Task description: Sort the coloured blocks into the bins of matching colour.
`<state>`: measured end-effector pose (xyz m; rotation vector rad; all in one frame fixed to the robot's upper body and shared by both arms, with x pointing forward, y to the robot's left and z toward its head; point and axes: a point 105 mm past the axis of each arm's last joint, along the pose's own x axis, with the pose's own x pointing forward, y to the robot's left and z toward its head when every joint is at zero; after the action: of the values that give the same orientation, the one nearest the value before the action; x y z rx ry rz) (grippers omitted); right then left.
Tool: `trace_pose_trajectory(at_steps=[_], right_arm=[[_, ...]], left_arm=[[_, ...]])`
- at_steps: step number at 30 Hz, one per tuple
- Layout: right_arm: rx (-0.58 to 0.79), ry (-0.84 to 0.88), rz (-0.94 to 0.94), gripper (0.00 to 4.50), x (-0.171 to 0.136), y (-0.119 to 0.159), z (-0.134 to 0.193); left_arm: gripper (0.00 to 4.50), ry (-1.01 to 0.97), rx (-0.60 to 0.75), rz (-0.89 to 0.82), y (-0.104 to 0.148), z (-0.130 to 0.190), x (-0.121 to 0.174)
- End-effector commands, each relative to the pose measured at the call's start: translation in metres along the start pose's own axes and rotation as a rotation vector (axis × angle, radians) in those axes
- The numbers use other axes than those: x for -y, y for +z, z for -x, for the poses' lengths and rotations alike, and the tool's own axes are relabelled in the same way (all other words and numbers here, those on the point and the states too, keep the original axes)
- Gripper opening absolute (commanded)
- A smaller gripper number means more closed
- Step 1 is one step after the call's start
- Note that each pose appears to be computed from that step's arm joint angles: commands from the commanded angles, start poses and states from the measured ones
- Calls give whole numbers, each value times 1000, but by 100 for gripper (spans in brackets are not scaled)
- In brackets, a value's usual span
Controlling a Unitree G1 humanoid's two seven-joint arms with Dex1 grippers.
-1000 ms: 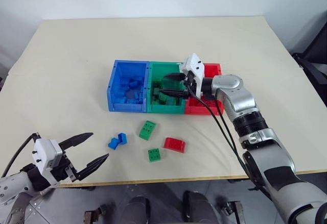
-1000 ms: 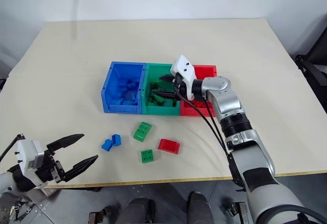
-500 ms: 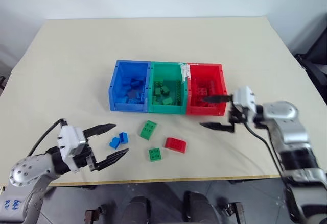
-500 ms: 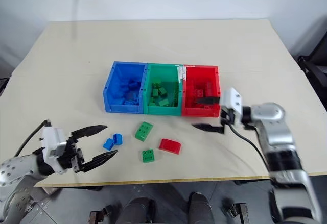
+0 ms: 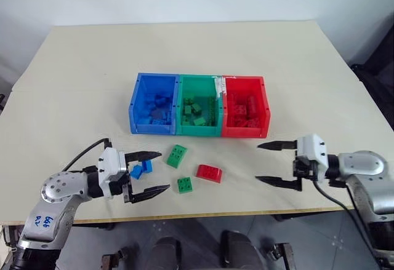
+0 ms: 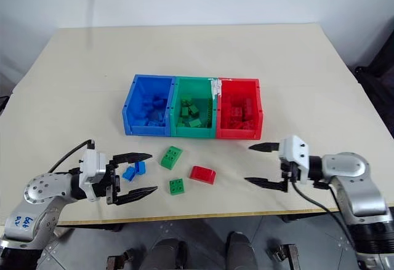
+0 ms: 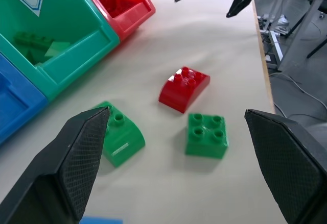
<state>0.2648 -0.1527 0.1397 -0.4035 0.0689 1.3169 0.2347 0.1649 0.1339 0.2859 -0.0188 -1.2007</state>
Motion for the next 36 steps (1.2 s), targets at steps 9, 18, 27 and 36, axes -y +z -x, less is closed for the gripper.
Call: trace_pose_trajectory(at_steps=[9,18,27,36], right_arm=[[-112,44,-37,448,-6,-20,-59],[-110,29,-66,220,-4,-24,-69],[-76,-2,-63,140,5,-16,-60],[168,-402,-47,140,84,37,1]], left_arm=[[450,47,-45,-5,6,28,23],[450,87,-48,10,7,28,29],[450,124,-30,18,5,26,32],[450,201,86,12,17,10,4]])
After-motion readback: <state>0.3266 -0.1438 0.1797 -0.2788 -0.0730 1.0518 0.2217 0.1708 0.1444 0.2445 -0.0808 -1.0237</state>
